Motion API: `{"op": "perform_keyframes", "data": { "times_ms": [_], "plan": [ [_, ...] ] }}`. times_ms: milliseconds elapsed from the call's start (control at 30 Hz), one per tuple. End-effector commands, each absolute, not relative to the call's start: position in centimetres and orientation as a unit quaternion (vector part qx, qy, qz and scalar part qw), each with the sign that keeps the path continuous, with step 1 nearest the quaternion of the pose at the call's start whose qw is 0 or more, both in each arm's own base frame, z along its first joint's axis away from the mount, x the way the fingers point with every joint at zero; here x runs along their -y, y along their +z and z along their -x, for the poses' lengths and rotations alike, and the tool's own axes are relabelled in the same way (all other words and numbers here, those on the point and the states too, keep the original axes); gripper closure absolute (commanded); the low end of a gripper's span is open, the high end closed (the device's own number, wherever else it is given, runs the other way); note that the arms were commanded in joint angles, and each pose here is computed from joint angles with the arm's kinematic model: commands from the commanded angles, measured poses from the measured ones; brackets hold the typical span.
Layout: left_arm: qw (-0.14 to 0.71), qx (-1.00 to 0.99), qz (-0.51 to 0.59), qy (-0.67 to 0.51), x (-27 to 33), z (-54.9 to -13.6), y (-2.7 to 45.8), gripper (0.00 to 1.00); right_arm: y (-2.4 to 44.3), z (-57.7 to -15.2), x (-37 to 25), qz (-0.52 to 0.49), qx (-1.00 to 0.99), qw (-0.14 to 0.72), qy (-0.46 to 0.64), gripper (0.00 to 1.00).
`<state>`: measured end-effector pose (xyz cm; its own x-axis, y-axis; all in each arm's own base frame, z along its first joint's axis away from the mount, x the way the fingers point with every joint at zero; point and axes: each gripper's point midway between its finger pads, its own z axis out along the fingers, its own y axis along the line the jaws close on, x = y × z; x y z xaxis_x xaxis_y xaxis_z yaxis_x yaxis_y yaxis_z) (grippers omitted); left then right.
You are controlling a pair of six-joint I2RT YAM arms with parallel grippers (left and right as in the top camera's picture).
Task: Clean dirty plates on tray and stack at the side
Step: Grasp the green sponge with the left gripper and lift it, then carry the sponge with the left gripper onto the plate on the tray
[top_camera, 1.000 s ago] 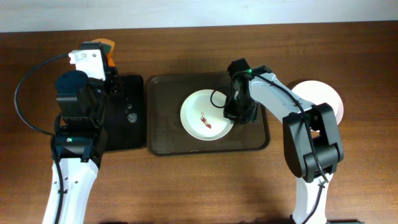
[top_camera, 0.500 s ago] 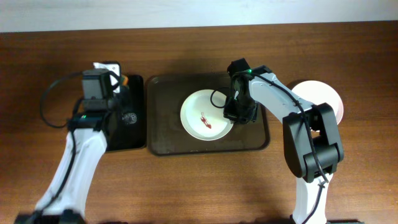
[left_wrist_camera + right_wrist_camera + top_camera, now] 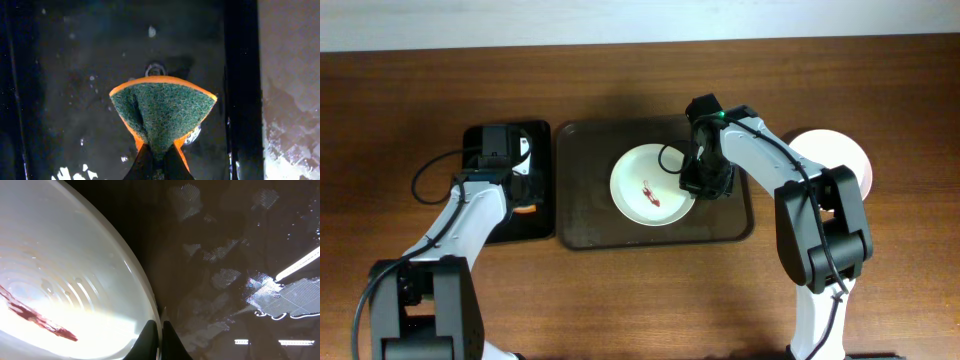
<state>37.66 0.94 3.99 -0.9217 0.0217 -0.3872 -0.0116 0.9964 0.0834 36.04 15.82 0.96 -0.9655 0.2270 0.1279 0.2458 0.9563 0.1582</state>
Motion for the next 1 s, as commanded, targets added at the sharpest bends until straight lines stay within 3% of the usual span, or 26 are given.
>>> {"op": "perform_keyframes", "data": {
  "times_ms": [0, 233, 500, 667, 967],
  "plan": [
    [0.205, -0.978, -0.011, 0.042, -0.8, -38.2, 6.1, 1.00, 0.3, -35.5, -15.7, 0.112, 0.989, 0.062, -0.074, 0.96],
    [0.248, -0.957, -0.061, -0.137, 6.0, -40.7, 12.4, 1.00, 0.3, -35.4, -16.5, 0.088, 0.991, 0.058, -0.077, 0.96],
    [0.248, -0.876, -0.153, -0.383, 16.3, -40.3, 14.8, 1.00, 0.3, -35.3, -16.8, 0.083, 0.992, 0.058, -0.077, 0.96],
    [0.193, -0.840, -0.150, -0.485, 20.4, -40.0, 13.1, 1.00, 0.3, -35.3, -16.8, 0.083, 0.992, 0.058, -0.078, 0.96],
    [0.047, -0.848, -0.033, -0.528, 25.2, -39.2, 6.1, 1.00, 0.3, -35.3, -16.7, 0.084, 0.992, 0.058, -0.077, 0.96]
  ]
}}
